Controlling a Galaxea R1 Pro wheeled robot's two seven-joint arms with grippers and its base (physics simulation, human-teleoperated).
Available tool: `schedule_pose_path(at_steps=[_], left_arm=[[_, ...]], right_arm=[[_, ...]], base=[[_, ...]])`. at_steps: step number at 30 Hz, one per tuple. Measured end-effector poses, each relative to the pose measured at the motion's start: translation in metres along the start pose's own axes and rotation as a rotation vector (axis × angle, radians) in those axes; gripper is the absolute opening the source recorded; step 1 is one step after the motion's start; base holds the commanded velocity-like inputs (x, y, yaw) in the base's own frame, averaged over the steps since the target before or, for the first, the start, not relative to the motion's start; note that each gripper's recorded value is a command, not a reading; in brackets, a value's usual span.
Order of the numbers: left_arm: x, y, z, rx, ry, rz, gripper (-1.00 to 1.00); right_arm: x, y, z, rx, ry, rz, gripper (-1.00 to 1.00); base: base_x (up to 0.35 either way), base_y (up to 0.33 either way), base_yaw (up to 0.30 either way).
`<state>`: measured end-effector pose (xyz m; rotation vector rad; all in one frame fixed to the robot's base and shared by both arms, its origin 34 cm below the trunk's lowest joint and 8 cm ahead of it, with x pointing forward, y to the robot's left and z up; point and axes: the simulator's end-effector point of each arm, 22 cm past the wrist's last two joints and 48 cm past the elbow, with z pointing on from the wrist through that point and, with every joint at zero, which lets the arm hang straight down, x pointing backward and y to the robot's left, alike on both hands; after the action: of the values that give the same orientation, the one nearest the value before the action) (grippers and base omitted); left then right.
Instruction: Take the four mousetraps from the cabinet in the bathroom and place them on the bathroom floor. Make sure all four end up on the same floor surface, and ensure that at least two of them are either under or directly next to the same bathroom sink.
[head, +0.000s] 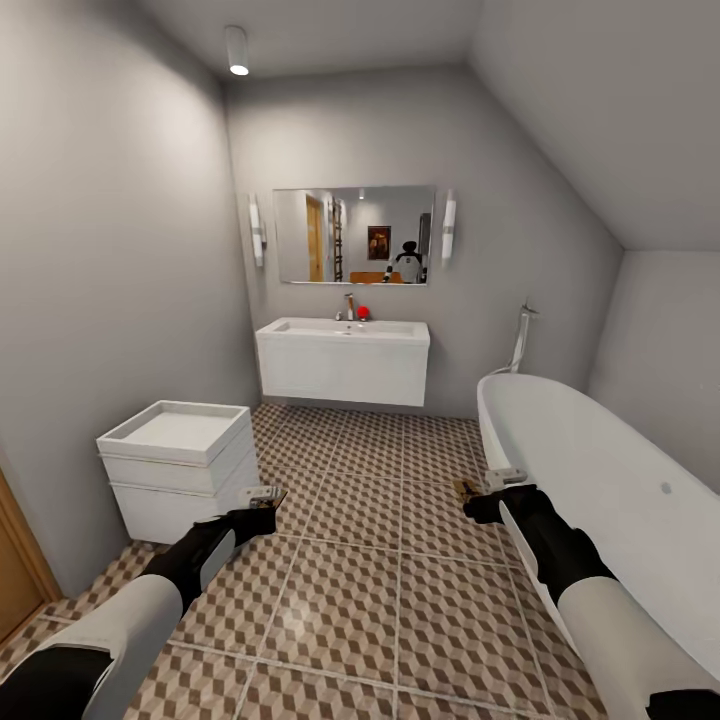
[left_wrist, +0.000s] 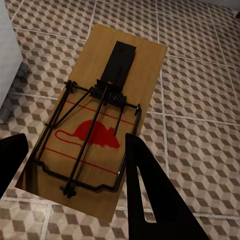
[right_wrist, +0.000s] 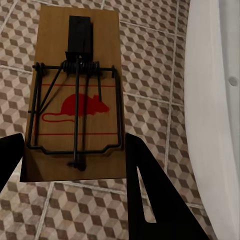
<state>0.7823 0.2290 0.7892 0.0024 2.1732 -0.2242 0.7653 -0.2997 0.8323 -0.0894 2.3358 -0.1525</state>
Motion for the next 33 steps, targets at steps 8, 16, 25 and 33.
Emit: schedule_pose_path(at_steps=[8, 16, 25, 33], left_arm=[[0.0003, -0.0007, 0.0001, 0.001, 0.0, 0.0, -1.0], [0.004, -0.0012, 0.0001, 0.001, 0.012, -0.003, -1.0], [0.0045, -0.0013, -0.0002, 0.001, 0.017, -0.004, -1.0], [0.0051, -0.0012, -0.0002, 0.001, 0.018, -0.005, -1.0]], right_arm=[[-0.0003, -0.0003, 0.0, 0.0, -0.001, 0.0, -1.0], [-0.0005, 0.0005, -0.0004, -0.001, -0.002, 0.0, -1.0], [-0.0006, 0.0008, -0.0006, -0.001, -0.002, 0.0, -1.0], [-0.0007, 0.0013, -0.0006, -0.003, -0.003, 0.0, -1.0]], base=[[0.0, 0.0, 0.0], [0.084, 0.02, 0.0], [0.289, 0.084, 0.0], [0.315, 0.093, 0.0]])
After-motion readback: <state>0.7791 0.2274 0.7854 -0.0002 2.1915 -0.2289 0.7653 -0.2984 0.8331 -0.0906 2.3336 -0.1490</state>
